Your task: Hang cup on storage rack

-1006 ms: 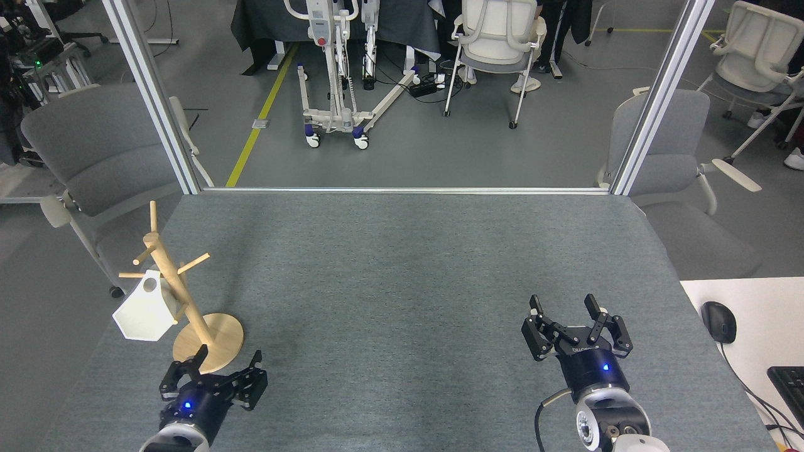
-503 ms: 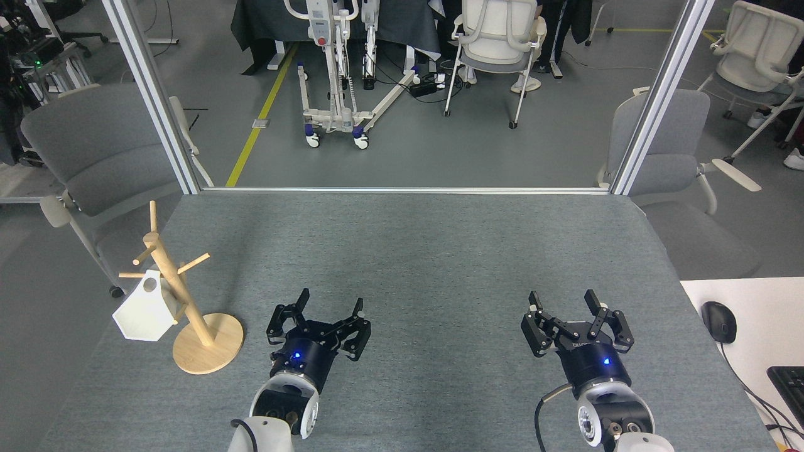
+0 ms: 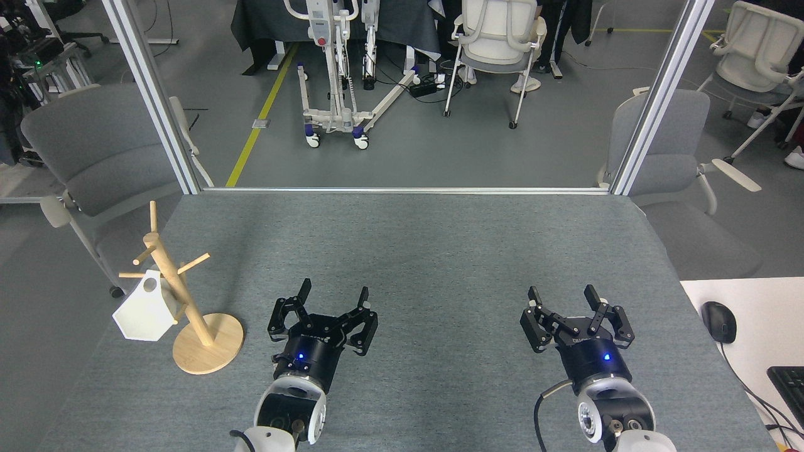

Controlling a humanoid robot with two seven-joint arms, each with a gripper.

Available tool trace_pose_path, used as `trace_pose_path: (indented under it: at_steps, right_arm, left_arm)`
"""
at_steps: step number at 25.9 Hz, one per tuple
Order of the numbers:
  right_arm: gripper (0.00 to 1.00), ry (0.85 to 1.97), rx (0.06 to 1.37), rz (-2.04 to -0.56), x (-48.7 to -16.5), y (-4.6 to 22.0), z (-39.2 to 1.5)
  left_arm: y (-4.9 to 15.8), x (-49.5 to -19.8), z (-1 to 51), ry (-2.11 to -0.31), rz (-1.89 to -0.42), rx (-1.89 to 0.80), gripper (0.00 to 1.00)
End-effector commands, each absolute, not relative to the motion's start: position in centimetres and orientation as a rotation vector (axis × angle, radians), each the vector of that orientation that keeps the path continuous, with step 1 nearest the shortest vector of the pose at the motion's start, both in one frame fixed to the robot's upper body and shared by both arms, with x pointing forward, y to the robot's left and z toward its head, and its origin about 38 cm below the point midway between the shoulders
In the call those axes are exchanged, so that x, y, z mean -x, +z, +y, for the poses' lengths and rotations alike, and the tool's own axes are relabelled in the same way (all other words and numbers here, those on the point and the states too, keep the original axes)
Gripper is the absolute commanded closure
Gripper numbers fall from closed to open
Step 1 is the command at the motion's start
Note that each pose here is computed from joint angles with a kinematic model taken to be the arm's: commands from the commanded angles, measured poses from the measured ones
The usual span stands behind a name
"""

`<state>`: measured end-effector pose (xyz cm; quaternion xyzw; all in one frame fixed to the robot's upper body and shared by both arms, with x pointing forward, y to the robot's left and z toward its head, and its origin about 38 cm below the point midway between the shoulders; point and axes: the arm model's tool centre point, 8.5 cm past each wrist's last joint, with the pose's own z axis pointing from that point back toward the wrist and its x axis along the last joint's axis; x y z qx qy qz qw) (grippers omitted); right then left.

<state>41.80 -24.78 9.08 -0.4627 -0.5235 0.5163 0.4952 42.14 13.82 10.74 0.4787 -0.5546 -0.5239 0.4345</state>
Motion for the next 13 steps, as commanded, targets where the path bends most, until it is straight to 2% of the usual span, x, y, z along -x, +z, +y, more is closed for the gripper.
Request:
trace_pose_path:
  at_steps: [1, 13]
  right_arm:
    - [0.01, 1.25, 1.127, -1.273, -41.93, 9.2, -24.87]
    - [0.01, 1.247, 1.124, -1.275, -41.93, 9.04, -24.82]
  left_arm:
    - [11.33, -41.99, 14.08, -1.283, -1.39, -1.206, 0.02]
    - [11.15, -41.93, 14.19, -1.283, -1.381, -1.203, 0.02]
